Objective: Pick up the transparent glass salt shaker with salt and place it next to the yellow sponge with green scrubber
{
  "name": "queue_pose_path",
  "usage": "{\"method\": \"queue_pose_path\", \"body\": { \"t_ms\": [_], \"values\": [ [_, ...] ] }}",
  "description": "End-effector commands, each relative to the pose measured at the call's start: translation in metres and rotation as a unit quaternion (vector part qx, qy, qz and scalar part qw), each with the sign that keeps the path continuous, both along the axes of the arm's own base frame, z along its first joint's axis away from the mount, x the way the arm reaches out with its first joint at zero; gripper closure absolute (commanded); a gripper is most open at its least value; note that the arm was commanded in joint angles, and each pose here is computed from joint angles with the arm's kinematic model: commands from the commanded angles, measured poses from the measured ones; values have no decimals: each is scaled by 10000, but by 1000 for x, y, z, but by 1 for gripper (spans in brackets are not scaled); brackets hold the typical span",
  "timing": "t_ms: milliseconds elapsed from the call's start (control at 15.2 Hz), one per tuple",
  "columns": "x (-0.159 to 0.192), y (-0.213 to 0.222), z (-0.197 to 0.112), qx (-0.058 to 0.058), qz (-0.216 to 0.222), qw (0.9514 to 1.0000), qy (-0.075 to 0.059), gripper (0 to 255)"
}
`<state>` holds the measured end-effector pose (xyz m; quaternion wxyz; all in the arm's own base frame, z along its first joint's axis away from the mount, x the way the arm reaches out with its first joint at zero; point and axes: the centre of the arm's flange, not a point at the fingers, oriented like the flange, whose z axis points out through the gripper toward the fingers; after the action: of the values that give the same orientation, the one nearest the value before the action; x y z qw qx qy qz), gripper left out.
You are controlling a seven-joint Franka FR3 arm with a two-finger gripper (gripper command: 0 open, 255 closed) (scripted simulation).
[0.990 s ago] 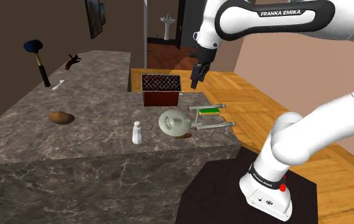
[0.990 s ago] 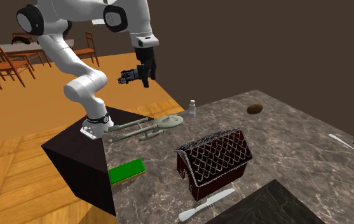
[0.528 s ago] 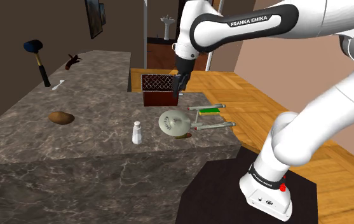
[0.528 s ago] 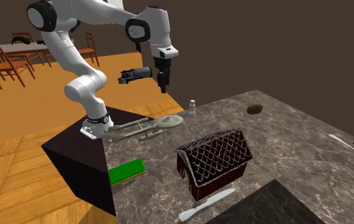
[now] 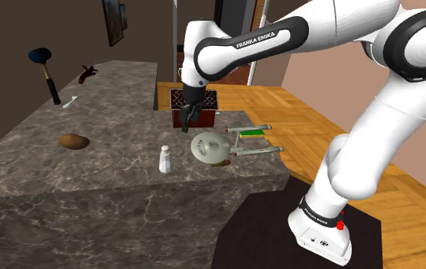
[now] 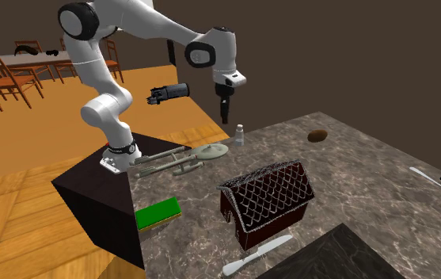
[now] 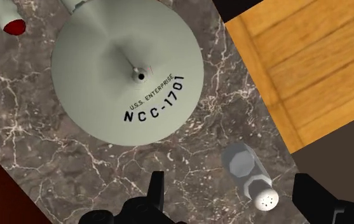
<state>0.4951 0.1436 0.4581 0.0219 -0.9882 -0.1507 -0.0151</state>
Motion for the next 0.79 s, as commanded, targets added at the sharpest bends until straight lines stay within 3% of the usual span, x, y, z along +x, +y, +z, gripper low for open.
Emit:
{"method": "queue_pose_path", "body": {
  "t_ms": [0, 396, 726],
  "values": [
    [12, 20, -15, 39, 89, 9999, 45, 0],
    [50, 74, -56, 138, 350, 9991, 176, 0],
    [50, 76, -82, 138, 350, 9991, 176, 0]
  ]
}}
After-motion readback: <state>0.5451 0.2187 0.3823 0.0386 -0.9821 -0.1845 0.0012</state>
